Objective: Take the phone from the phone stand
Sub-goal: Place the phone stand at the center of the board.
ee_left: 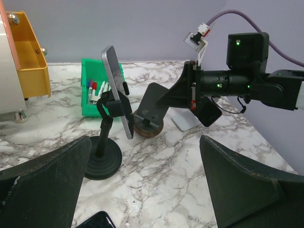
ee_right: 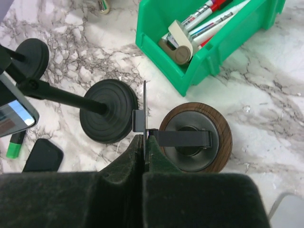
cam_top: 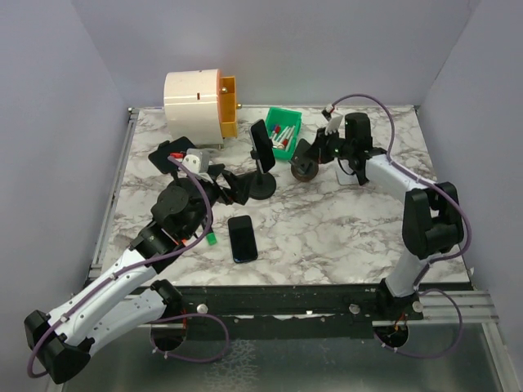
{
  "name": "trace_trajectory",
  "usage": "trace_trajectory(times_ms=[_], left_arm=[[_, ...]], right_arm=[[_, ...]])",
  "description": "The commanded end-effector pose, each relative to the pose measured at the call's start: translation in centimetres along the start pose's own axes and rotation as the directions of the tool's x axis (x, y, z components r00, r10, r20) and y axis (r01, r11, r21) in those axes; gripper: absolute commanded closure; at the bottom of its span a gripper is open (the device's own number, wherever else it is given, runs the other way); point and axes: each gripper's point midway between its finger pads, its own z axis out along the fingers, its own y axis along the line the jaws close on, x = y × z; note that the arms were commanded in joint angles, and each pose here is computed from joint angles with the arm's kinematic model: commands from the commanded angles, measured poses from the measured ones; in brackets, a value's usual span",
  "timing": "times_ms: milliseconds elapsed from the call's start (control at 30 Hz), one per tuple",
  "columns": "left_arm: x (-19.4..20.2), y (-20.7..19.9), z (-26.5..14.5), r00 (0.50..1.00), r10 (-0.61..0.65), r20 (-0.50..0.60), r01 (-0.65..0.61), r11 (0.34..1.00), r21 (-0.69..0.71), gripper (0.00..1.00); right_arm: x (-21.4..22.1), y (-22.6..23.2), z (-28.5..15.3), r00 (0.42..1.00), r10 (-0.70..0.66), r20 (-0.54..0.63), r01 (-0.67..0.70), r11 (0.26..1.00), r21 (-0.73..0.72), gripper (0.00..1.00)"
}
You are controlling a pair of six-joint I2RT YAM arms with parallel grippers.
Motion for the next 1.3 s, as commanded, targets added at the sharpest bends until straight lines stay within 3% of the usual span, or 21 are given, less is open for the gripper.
trace_trajectory(times_ms=[0,467,567,867,1033,1133,1267], left_arm=[[0.1,0.3,-0.4,1.0,0.016,-0.003,-0.016,1.0,-0.013,0.04],[-0.1,0.2,-0.5,1.0,0.026,0.006,-0.026,1.0,-0.013,0.04],[0.0,0.3,-0.5,0.999,0.033,0.003,-0.032,0.999,-0.016,0.04],[0.0,0.4,-0.4,0.999,0.038,-0.001,-0.038,0.999,-0.021,0.04],[-0.2,0.6,-0.5,0.999,0.034,0.009,-0.033,0.999,-0.037,0.03],[-0.3,0.9,-0.6,0.999,0.034,0.009,-0.034,0.998,-0.05,0.03],[-0.3,0.8,-0.6,0.999,0.035,0.008,-0.034,0.998,-0.047,0.03]], right_arm=[[-4.0,-0.4,0.9,0.995,-0.045,0.091,0.051,0.996,-0.067,0.99],[-0.9,-5.5,3.0,0.999,0.046,-0.026,-0.048,0.996,-0.071,0.99],[-0.5,-6.0,3.3,0.998,0.053,-0.034,-0.054,0.997,-0.05,0.89],[-0.5,-8.0,2.6,0.998,0.055,-0.031,-0.052,0.995,0.086,0.43],[-3.3,-8.6,0.9,0.998,0.05,0.029,-0.054,0.979,0.194,0.36],[-6.4,-9.0,-1.6,0.99,0.06,0.128,-0.096,0.949,0.3,0.33],[-8.5,-9.0,-6.8,0.94,0.143,0.31,-0.276,0.853,0.443,0.34]])
